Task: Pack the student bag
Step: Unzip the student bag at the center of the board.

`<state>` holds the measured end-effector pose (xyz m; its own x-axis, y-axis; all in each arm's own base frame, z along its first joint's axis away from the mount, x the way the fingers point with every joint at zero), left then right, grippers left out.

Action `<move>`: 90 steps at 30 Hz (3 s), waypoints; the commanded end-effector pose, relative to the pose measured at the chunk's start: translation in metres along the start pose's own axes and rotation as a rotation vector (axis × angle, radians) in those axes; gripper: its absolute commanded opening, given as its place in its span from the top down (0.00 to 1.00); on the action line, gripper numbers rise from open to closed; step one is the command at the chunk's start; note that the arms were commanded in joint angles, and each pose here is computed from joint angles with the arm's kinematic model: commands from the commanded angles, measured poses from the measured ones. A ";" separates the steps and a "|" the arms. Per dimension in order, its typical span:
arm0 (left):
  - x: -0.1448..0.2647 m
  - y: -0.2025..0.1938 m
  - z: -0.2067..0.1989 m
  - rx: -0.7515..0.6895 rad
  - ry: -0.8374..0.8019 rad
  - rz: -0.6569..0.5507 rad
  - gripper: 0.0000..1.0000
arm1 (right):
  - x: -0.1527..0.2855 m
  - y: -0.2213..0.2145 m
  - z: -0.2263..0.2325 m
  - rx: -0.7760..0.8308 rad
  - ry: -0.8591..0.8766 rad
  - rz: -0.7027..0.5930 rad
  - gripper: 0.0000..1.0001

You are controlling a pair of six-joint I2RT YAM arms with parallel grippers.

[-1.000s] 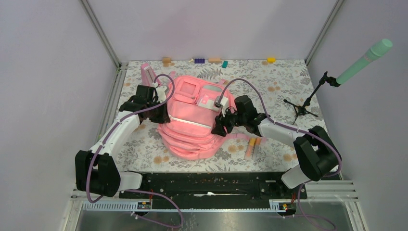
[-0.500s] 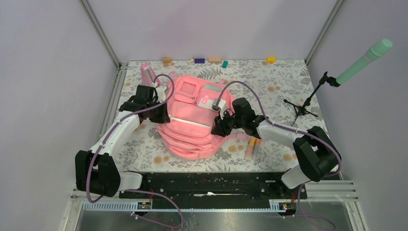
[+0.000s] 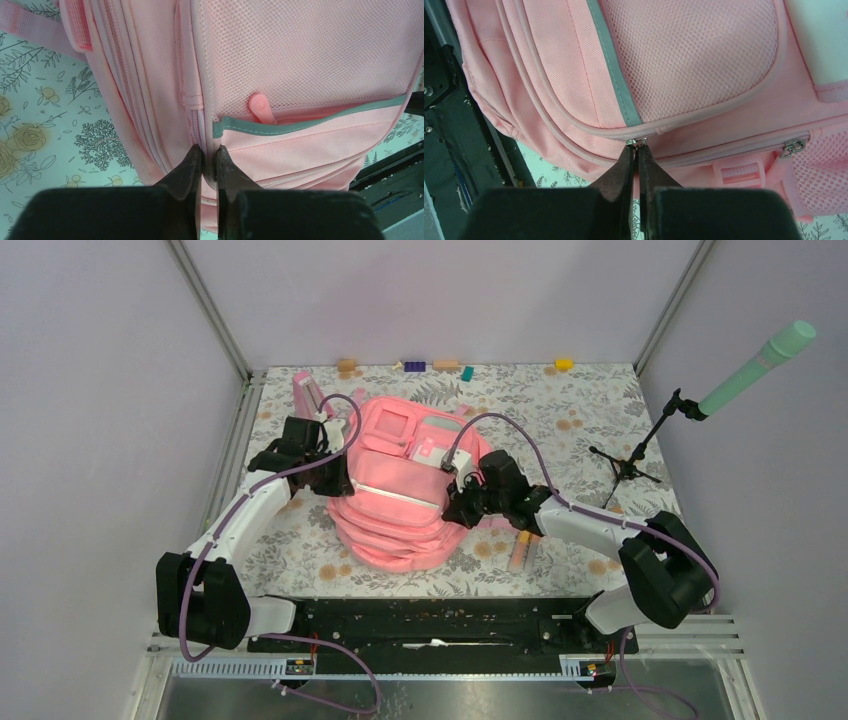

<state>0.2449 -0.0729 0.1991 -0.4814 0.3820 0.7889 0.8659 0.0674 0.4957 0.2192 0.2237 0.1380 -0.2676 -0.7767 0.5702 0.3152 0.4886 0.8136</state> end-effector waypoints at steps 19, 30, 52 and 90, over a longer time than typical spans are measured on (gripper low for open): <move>0.006 0.007 0.002 0.085 0.059 -0.140 1.00 | 0.004 0.009 0.054 -0.174 -0.207 0.033 1.00; 0.007 0.007 0.002 0.092 0.065 -0.152 1.00 | -0.010 0.021 0.076 -0.190 -0.268 -0.007 1.00; 0.009 0.007 0.003 0.095 0.081 -0.168 1.00 | -0.036 0.034 0.129 -0.188 -0.238 -0.044 0.89; 0.010 0.007 0.003 0.095 0.080 -0.170 1.00 | -0.019 -0.001 0.126 -0.175 -0.389 -0.022 0.62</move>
<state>0.2385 -0.0660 0.1983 -0.5449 0.2930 0.7857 0.8384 0.1758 0.5159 0.1049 0.2825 0.1288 -0.5441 -0.5569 0.6275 0.4994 0.3861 0.7756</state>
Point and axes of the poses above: each gripper's point midway between its finger pads, its own x axis back along the fingers, its own z axis along the line the jaws close on, y = z × x, the point moved 9 cm from there along x, back along the fingers, and after that the axes turned 10 degrees about x, right-handed, at the moved point
